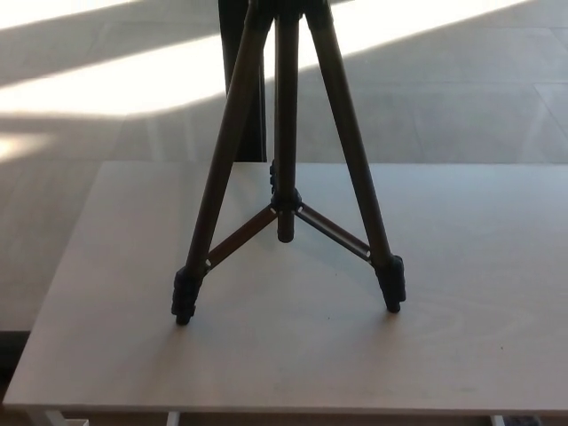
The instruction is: Use both hands of the robot to pick up the tripod lying in the middle of the desk and make it stand upright on the desk
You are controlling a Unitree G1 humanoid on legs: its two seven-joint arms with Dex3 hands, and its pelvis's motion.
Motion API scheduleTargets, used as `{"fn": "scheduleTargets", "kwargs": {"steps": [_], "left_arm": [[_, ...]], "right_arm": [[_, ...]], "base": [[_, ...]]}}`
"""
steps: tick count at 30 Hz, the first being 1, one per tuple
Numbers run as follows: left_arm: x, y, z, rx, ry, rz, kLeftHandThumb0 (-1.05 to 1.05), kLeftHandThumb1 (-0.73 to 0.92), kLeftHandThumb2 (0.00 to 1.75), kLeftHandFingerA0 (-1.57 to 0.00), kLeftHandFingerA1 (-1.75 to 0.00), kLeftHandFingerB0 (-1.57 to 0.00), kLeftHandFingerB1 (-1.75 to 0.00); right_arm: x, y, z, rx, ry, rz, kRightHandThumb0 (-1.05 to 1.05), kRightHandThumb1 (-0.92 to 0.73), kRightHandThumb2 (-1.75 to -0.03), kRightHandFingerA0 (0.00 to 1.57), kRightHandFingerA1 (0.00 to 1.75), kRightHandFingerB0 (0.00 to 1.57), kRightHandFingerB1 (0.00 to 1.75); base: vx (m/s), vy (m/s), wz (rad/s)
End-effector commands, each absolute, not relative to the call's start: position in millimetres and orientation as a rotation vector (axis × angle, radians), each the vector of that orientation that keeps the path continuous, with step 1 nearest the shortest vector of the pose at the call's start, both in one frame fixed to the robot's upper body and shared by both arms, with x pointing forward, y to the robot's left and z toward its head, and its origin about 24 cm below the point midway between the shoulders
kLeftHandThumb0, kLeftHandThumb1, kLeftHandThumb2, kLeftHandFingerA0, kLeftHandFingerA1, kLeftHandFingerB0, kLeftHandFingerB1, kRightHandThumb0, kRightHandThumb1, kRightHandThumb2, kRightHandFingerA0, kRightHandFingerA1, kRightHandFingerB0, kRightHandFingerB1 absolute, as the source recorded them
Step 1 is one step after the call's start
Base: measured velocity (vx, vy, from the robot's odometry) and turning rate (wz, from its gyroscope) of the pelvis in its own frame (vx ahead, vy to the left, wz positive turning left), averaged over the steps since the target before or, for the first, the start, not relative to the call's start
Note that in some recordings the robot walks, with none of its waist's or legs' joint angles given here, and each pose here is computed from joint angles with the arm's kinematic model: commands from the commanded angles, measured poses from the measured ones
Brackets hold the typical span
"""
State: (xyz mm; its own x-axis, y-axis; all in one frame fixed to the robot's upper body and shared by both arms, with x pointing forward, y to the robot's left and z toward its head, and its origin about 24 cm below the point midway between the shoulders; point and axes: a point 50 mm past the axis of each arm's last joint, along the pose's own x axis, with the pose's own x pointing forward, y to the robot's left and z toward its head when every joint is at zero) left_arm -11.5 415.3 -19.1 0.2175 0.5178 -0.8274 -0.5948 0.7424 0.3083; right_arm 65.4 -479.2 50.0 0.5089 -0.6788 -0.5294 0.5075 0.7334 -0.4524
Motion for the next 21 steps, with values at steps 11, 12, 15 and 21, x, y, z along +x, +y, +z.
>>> {"fn": "scheduleTargets", "kwargs": {"steps": [11,12,15,21], "left_arm": [[-91.5,413.9,-55.1,-0.177,1.208,0.94,-0.45,0.62,0.57,-0.42,-0.59,-0.33,-0.41],[-92.2,414.1,-56.0,-0.128,1.242,0.925,-0.48,0.6,0.57,-0.49,-0.61,-0.35,-0.42],[-91.5,414.9,-57.2,-0.093,1.263,0.874,-0.48,0.64,0.58,-0.44,-0.59,-0.37,-0.42],[-82.9,418.1,-56.3,-0.09,1.221,0.855,-0.5,0.63,0.58,-0.49,-0.62,-0.42,-0.45]], "right_arm": [[18.4,-447.5,-33.7,0.058,0.753,-0.939,-0.73,-0.53,-0.89,0.12,0.57,0.06,0.45],[18.3,-445.9,-35.0,0.018,0.777,-0.914,-0.73,-0.55,-0.91,0.16,0.58,0.06,0.44],[17.3,-443.0,-37.4,-0.033,0.802,-0.866,-0.75,-0.54,-0.92,0.18,0.59,0.05,0.44],[64.5,-430.2,-52.8,-0.119,0.856,-0.759,-0.4,-0.34,-0.97,0.04,0.56,0.0,0.51]], "base": [[0.0,0.0,0.0],[0.0,0.0,0.0],[0.0,0.0,0.0],[0.0,0.0,0.0]]}}
